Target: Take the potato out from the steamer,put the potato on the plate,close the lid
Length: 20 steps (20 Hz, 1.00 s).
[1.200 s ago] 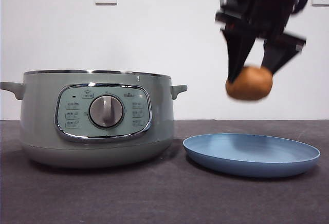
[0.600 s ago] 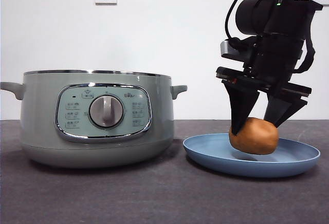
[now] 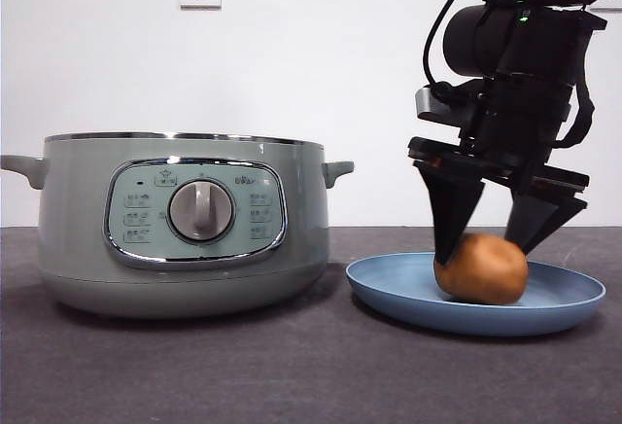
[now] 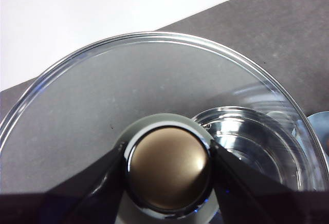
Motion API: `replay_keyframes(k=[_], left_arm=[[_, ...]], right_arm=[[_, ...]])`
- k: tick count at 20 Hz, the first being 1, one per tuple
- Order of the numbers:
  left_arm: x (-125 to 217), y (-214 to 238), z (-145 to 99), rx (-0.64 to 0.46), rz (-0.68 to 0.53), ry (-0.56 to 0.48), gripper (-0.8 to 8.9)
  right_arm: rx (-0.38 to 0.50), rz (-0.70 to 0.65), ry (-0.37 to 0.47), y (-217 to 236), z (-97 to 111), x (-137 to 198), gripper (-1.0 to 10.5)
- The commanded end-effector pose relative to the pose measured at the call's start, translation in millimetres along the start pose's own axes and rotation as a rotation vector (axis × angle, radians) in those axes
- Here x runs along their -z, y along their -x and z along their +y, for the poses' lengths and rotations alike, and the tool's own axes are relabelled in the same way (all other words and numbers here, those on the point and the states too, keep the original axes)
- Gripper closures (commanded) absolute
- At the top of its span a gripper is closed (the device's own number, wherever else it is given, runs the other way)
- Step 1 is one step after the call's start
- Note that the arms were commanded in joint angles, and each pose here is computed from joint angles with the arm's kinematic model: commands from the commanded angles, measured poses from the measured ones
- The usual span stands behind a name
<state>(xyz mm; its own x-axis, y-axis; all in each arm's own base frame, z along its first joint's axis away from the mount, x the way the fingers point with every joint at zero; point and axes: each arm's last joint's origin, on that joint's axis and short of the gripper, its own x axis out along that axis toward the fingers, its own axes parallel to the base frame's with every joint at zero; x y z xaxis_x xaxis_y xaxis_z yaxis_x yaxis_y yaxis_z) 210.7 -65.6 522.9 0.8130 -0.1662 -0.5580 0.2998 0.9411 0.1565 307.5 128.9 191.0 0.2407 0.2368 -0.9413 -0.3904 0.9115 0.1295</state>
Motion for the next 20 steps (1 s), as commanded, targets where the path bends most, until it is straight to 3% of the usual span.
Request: replay_keyframes(k=[1,7,12,15,20], left_arm=[[5,9,0,0.001,0.025,0.000,8.21],[1,7,-3,0.117,-0.009,-0.010,8.21],[-7,-9,-4,0.142,-0.037,-0.016,8.21],[-10,-24,-8,0.226,-0.082,-0.017,8.21],[8,-84,-23,0.258,-0.003,-0.013,8.21]], right_arm=[[-0.002,0.008,-0.006,-4,0,1,4.3],[-0.007,-0.076,-0.022,30,5,-3,4.4],[-0.018,-0.301,-0.007,107,14,10,4.4],[-0.026,-0.461,0.010,155,20,29,4.4],[-0.033,-0.656,0.032,211,26,62,4.4]])
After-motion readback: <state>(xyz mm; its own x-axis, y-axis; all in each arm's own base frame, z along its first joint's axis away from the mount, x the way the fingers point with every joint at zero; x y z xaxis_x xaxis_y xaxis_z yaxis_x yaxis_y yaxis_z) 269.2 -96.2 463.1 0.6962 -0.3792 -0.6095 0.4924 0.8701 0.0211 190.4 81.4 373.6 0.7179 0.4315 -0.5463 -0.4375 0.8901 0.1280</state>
